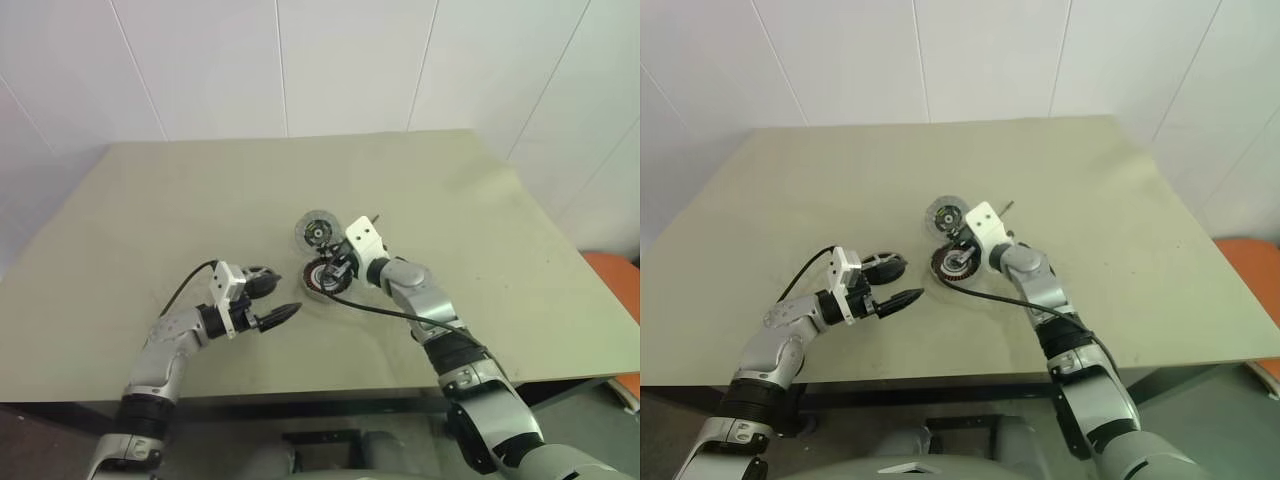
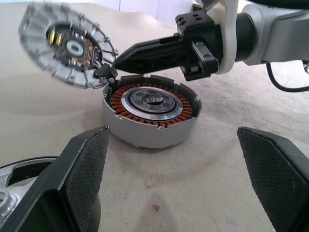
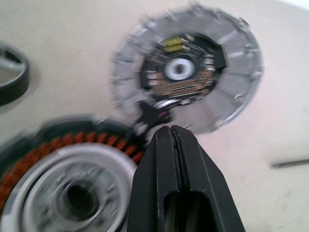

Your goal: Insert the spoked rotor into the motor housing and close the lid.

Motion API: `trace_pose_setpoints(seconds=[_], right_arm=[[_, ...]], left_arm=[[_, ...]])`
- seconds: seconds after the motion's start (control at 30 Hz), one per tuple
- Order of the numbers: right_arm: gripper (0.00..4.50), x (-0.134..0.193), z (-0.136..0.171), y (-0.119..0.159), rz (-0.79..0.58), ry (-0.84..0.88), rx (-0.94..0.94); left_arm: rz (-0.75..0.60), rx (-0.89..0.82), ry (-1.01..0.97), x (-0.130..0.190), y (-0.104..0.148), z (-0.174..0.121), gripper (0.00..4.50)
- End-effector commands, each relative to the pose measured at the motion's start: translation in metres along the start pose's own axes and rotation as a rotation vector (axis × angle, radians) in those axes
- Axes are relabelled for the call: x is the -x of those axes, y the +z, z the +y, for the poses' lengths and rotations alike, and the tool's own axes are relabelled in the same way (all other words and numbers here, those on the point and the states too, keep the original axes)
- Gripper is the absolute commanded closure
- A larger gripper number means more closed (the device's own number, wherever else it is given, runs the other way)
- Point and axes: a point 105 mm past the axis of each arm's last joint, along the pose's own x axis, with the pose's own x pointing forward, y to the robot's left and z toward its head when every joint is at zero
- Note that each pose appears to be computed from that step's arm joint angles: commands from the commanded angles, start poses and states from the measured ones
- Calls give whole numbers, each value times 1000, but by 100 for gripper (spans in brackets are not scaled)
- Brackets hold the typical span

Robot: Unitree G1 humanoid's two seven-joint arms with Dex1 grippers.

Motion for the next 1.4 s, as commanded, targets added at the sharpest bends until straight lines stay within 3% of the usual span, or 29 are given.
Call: trace_pose_setpoints(seconds=[0.03,0.23,0.47,0.73,0.9,1.03,1.4], right_arm=[[447,3,3,21,-88,61,-17],[447,5,20,15,-70,138,-13],[447,4,21,3,2,132,118],[447,5,28,-4,26,167,101],[447,21,70,-12,53,425,-13],[447,31,83,-15,70,498,-33],[447,10,35,-1,2,213,-31]], left_arm=[[-17,-28,-14,-2,8,-1,0],[-16,-27,-15,-2,8,-1,0],[-15,-27,-13,-2,8,0,0],[-14,-28,-11,-1,7,0,0],[-10,-28,-12,-1,6,0,0],[-9,-27,-10,-1,6,1,0],[-2,-31,-8,-2,4,2,0]])
